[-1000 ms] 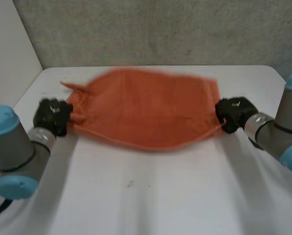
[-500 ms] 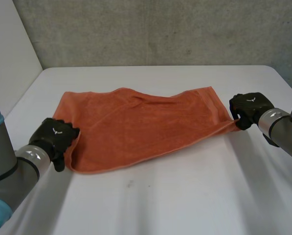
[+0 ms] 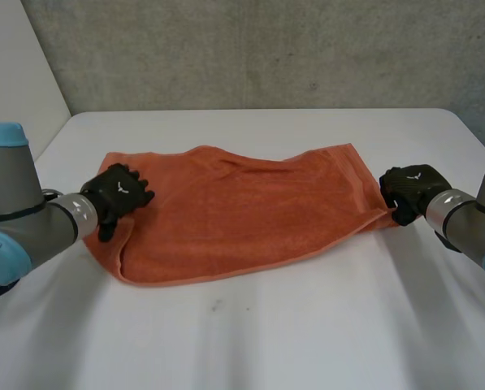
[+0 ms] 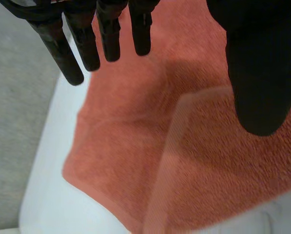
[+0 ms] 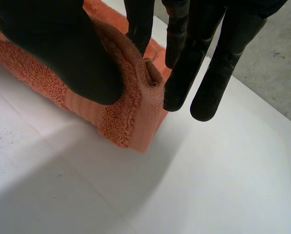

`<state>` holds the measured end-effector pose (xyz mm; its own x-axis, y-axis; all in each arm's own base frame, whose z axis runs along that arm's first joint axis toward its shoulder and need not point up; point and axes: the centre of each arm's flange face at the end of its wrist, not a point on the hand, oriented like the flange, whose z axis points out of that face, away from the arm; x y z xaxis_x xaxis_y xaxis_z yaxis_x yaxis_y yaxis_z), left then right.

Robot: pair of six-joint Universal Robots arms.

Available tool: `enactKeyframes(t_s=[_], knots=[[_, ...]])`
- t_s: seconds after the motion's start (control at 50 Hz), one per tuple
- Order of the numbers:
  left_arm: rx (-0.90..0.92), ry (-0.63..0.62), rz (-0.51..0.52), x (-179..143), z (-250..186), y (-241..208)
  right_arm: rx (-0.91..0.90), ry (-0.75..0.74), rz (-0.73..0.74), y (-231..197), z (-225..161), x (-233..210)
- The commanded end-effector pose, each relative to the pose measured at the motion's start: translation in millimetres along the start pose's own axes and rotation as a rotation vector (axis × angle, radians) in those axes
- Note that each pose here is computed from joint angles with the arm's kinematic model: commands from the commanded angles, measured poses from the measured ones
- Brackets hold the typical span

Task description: Fold the laundry

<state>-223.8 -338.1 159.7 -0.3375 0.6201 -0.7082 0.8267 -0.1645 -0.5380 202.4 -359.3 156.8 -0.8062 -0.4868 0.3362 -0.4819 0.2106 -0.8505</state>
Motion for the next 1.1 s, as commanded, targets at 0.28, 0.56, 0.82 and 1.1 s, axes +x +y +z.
enactKeyframes(t_s=[0.28, 0.56, 0.82, 1.1], knots=[[-0.086, 0.113, -0.062, 5, -2, 19, -0.021, -0.012, -0.026, 7, 2, -4], [-0.105, 0.111, -0.065, 5, -3, 24, -0.023, -0.010, -0.023, 8, 2, -3], [-0.127, 0.090, -0.083, -3, -10, 32, -0.021, -0.008, -0.023, 7, 2, -2], [-0.128, 0.089, -0.084, -3, -13, 32, -0.021, -0.012, -0.026, 7, 2, -4]])
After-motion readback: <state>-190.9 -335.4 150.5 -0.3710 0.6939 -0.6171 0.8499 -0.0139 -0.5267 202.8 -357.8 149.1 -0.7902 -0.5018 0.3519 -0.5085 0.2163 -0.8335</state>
